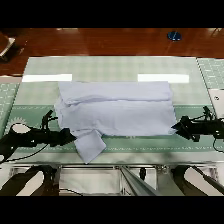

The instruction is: Fold the shirts.

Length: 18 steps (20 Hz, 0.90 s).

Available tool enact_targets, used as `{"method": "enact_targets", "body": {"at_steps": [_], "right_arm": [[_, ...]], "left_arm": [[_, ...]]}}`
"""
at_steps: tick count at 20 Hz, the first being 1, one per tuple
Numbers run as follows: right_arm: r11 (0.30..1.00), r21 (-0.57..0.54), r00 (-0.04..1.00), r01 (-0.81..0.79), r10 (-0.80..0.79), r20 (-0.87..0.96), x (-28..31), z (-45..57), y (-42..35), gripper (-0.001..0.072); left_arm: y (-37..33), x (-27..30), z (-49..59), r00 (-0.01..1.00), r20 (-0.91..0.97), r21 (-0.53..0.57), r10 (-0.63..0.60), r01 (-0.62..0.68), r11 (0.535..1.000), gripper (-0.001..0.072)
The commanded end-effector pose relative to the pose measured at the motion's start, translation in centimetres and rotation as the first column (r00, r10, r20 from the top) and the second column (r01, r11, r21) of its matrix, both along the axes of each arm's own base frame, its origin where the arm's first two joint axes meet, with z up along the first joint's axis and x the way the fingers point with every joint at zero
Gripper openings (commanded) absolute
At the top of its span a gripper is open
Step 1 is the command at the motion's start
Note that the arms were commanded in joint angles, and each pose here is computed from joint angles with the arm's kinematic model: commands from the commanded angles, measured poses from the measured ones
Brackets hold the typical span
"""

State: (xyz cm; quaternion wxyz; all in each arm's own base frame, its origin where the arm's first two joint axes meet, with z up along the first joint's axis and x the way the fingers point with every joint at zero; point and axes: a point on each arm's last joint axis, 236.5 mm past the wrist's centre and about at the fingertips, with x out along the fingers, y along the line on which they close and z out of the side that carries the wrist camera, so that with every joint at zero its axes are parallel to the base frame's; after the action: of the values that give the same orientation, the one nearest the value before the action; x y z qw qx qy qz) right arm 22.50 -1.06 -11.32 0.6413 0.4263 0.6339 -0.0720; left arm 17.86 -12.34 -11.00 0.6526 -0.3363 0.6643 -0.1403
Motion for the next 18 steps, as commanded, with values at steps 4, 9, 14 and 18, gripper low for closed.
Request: {"method": "enact_targets", "body": {"at_steps": [4,9,14,18], "right_arm": [[0.984,0.126,0.974,-0.129,0.102,0.203,3.6,2.8,2.7,0.0018],[0.983,0.044,0.936,-0.176,0.153,0.317,9.3,7.4,0.7,0.0017],[0.969,-0.027,0.895,-0.244,0.236,0.378,16.8,9.3,1.6,0.0017],[0.966,-0.008,0.898,-0.259,0.243,0.366,21.4,8.3,2.2,0.0018]], "left_arm": [[1.6,4.6,3.9,0.994,0.101,-0.017,0.034,-0.033,0.999,0.0028],[3.3,11.6,8.9,0.963,0.268,0.021,0.034,-0.041,0.999,0.0028],[4.6,19.2,9.8,0.955,0.297,0.033,0.028,-0.04,0.999,0.0028],[4.7,25.4,8.9,0.961,0.276,0.016,0.032,-0.037,0.999,0.0028]]}}
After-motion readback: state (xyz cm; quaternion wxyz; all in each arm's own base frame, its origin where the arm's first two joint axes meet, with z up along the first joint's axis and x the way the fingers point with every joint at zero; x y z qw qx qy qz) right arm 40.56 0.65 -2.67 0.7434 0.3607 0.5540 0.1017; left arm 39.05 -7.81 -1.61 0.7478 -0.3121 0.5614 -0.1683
